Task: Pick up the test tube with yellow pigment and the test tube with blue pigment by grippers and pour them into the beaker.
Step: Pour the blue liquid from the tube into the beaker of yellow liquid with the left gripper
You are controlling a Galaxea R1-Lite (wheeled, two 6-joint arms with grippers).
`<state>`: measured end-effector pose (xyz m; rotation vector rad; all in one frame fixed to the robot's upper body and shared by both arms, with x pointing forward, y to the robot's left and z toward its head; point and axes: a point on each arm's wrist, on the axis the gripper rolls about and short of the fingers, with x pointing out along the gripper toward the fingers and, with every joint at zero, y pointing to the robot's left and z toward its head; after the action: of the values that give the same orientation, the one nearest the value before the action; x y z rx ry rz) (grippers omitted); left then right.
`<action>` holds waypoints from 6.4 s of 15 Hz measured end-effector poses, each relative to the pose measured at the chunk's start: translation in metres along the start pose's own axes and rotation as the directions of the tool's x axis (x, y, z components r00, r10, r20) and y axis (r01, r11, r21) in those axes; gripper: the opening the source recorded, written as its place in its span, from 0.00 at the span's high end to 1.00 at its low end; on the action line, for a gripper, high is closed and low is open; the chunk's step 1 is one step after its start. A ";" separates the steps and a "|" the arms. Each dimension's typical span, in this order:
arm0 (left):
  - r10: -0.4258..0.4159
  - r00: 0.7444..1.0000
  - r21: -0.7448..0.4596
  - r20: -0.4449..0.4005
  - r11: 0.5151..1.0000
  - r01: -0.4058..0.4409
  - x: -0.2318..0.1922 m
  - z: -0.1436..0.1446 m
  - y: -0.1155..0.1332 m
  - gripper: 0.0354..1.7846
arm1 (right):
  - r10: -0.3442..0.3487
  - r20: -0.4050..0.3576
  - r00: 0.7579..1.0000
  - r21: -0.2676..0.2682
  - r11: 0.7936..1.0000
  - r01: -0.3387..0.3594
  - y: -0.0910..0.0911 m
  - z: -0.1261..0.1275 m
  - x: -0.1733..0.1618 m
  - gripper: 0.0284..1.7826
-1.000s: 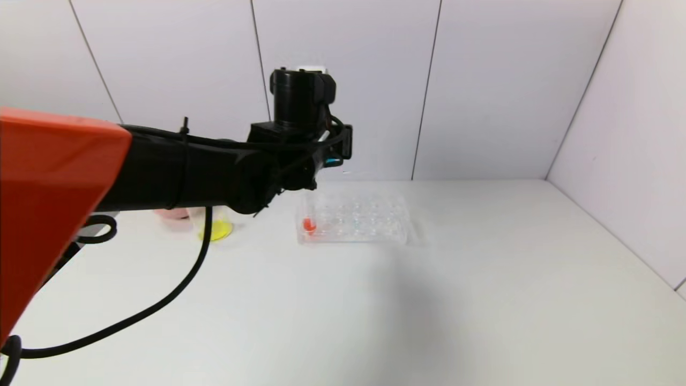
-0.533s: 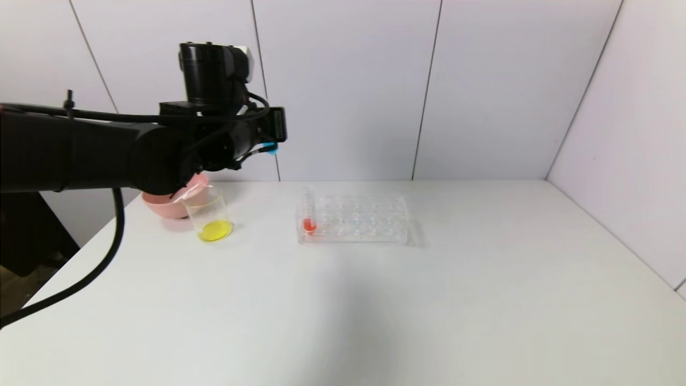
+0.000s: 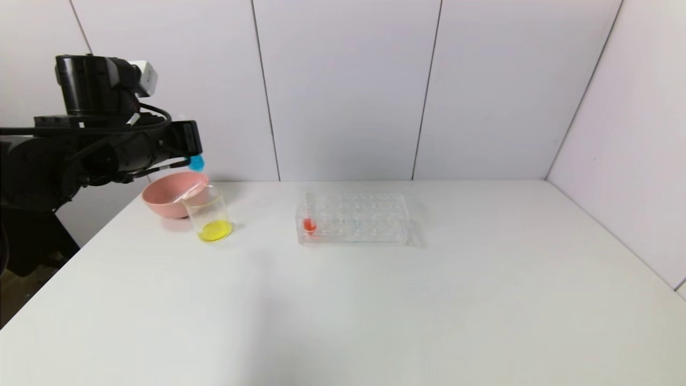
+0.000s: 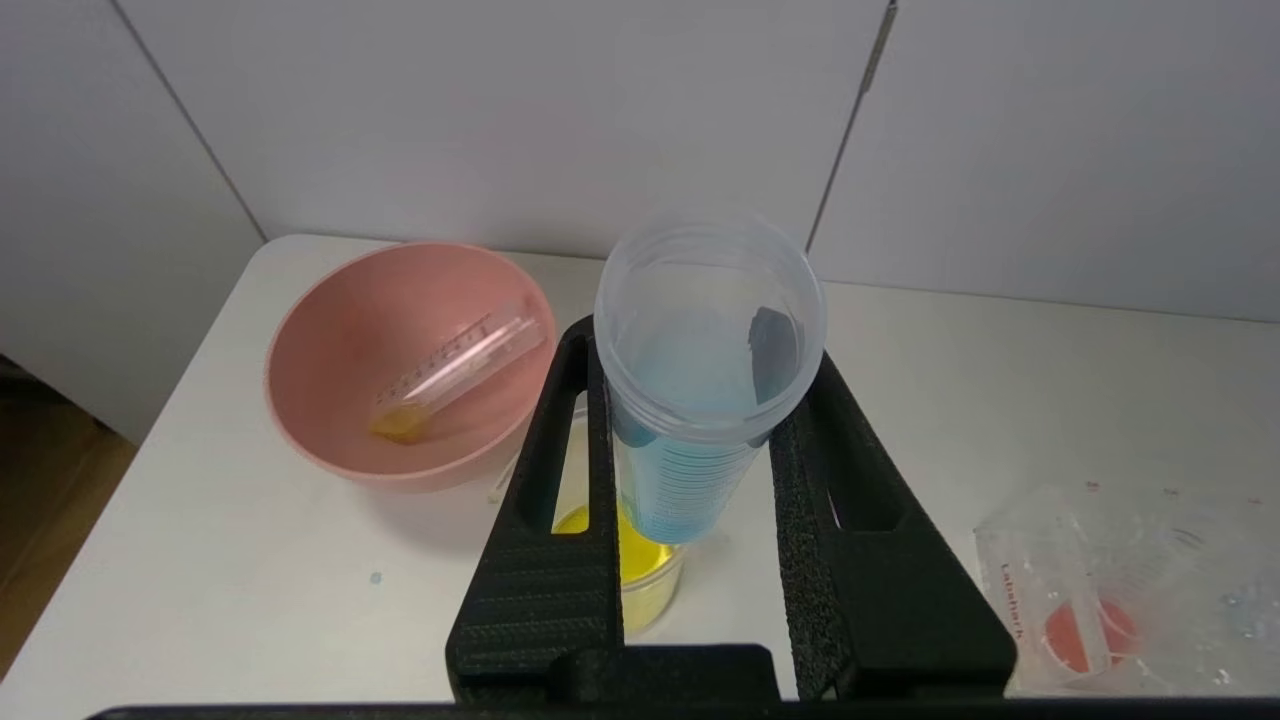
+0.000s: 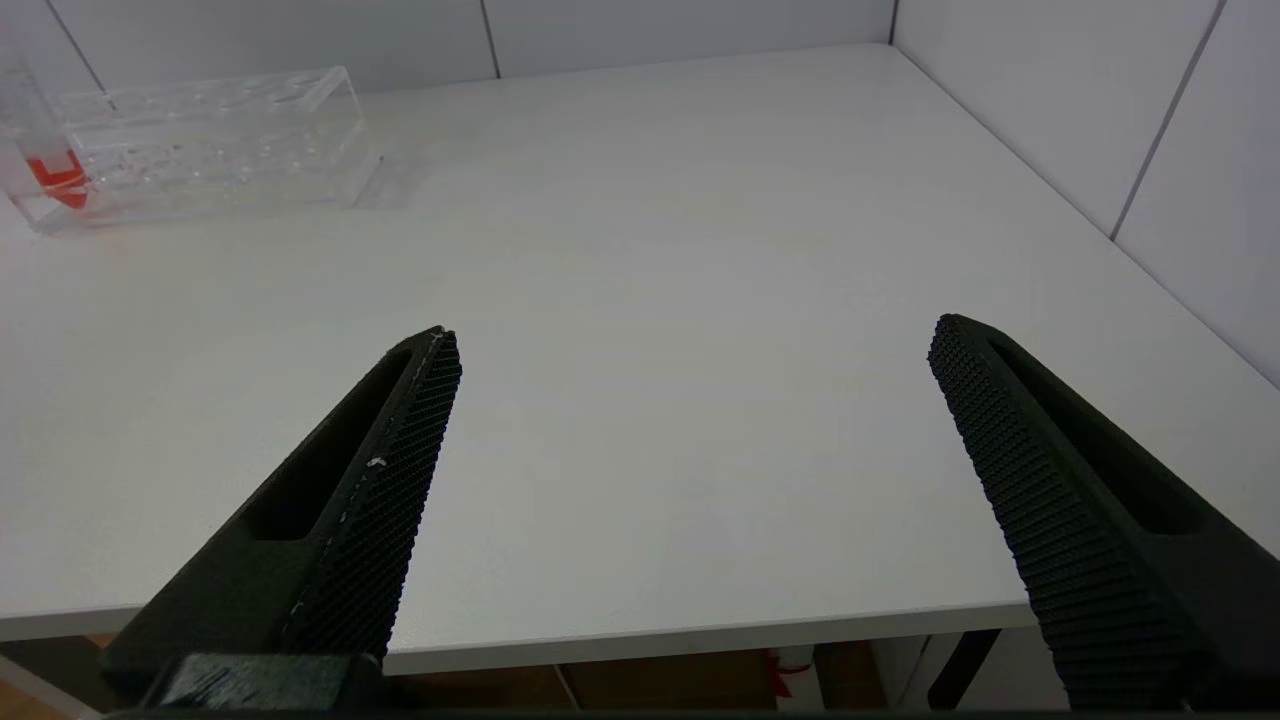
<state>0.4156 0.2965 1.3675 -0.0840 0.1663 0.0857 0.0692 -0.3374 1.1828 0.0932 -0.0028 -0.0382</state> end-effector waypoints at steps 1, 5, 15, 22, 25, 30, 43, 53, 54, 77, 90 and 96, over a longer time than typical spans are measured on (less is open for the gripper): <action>0.010 1.000 -0.004 -0.009 1.000 -0.010 -0.002 -0.002 0.010 0.76 | 0.000 0.000 1.000 0.000 1.000 0.000 0.000 0.000 0.000 0.04; 0.047 0.999 -0.021 -0.019 0.999 -0.047 -0.006 -0.004 0.043 0.76 | 0.000 0.000 1.000 0.000 1.000 0.000 0.000 0.000 0.000 0.04; 0.094 0.994 -0.036 -0.049 0.995 -0.096 -0.013 -0.012 0.081 0.76 | 0.000 0.000 1.000 0.000 1.000 0.000 0.000 0.000 0.000 0.04; 0.096 0.994 -0.028 -0.043 0.995 -0.097 -0.007 -0.012 0.087 0.76 | 0.000 0.000 1.000 0.000 1.000 0.000 0.000 0.000 0.000 0.04; 0.093 0.995 0.023 -0.028 0.995 -0.092 -0.002 -0.011 0.097 0.76 | 0.000 0.000 1.000 0.000 1.000 0.000 0.000 0.000 0.000 0.04; 0.001 1.000 0.104 -0.031 0.995 0.002 0.011 0.002 0.101 0.76 | 0.000 0.000 1.000 0.000 1.000 0.000 0.000 0.000 0.000 0.04; -0.357 0.919 0.366 -0.169 0.842 0.395 0.047 0.010 0.119 0.76 | 0.000 0.000 1.000 0.000 1.000 0.000 0.000 0.000 0.000 0.04; -0.486 0.844 0.673 -0.225 0.549 0.496 0.076 0.029 0.154 0.76 | 0.000 0.000 1.000 0.000 1.000 0.000 0.000 0.000 0.000 0.04; -0.500 0.834 0.694 -0.235 0.514 0.504 0.079 0.030 0.155 0.76 | 0.000 0.000 1.000 0.000 1.000 0.000 0.000 0.000 0.000 0.04; -0.185 0.796 0.782 -0.576 0.158 0.603 0.090 -0.001 0.116 0.76 | 0.000 0.000 1.000 0.000 1.000 0.000 0.000 0.000 0.000 0.04; -0.061 0.788 0.783 -0.613 0.089 0.616 0.090 -0.003 0.094 0.76 | 0.000 0.000 1.000 0.000 1.000 0.000 0.000 0.000 0.000 0.04; -0.030 0.788 0.785 -0.615 0.068 0.616 0.090 -0.004 0.083 0.76 | 0.000 0.000 1.000 0.000 1.000 0.000 0.000 0.000 0.000 0.04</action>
<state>0.4962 0.3860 1.3422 1.2880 0.6709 -0.5875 0.0692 -0.3374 1.1828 0.0932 -0.0028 -0.0382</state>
